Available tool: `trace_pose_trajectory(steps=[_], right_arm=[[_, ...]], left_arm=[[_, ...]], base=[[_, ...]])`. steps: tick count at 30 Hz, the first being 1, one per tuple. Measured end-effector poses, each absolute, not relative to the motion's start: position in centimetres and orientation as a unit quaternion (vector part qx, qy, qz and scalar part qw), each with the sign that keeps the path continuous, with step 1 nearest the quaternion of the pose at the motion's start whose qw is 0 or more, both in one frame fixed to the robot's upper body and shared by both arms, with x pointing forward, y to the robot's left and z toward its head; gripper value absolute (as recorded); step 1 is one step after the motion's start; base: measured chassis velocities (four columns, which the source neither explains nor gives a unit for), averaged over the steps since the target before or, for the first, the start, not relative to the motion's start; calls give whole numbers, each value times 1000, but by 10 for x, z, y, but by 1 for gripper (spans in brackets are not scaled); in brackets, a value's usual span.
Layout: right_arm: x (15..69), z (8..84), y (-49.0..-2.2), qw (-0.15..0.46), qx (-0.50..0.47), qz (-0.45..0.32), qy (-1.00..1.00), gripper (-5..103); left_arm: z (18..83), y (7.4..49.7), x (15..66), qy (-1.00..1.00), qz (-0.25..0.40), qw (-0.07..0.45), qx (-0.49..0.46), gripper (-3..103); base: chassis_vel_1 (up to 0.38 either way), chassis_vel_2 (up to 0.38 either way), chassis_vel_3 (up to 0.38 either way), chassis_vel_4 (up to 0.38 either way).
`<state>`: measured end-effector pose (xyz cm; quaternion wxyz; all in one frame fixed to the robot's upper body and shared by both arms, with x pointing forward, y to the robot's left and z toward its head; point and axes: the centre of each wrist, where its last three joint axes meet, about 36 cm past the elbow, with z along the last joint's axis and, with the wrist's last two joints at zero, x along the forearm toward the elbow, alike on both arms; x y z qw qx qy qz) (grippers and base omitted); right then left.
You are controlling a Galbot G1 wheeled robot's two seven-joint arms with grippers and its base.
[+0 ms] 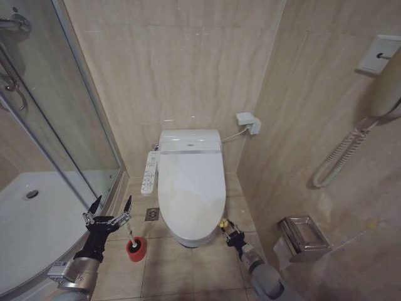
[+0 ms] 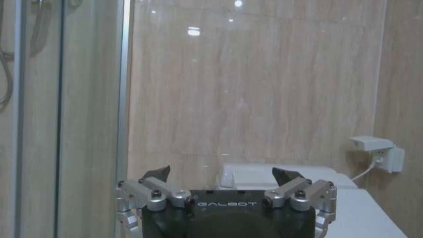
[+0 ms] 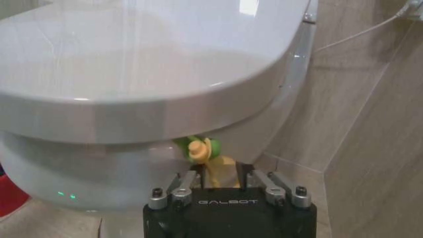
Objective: Open the toilet lid, clean the toilet bowl with a toilet brush, close the toilet lid, and flush.
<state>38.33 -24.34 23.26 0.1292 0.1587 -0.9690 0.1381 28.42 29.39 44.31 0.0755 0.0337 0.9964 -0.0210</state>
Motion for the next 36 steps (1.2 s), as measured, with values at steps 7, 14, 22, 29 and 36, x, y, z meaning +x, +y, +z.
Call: trace_pose_trajectory(steps=[7,14,22,29,36], right_arm=[[381,231,-244,128,158,137,-970,28],[377,235,-255,123,146,139,-972,3],[378,251,-276,106,118,141,-977,2],[382,277,-283,81,78,110,-988,2],[387,310,-284,47,47,86,-994,2]], left_arm=[[443,294,284,996,-21,75,34,100],[443,294,284,996,-21,76,34,100],[443,294,284,996,-21,75,34,100],[443,294,284,996,-21,75,34,100],[443,294,284,996,-21,75,34,100]], base=[[0,0,0,0],[0,0,0,0],[0,0,0,0],[0,0,0,0],[0,0,0,0]])
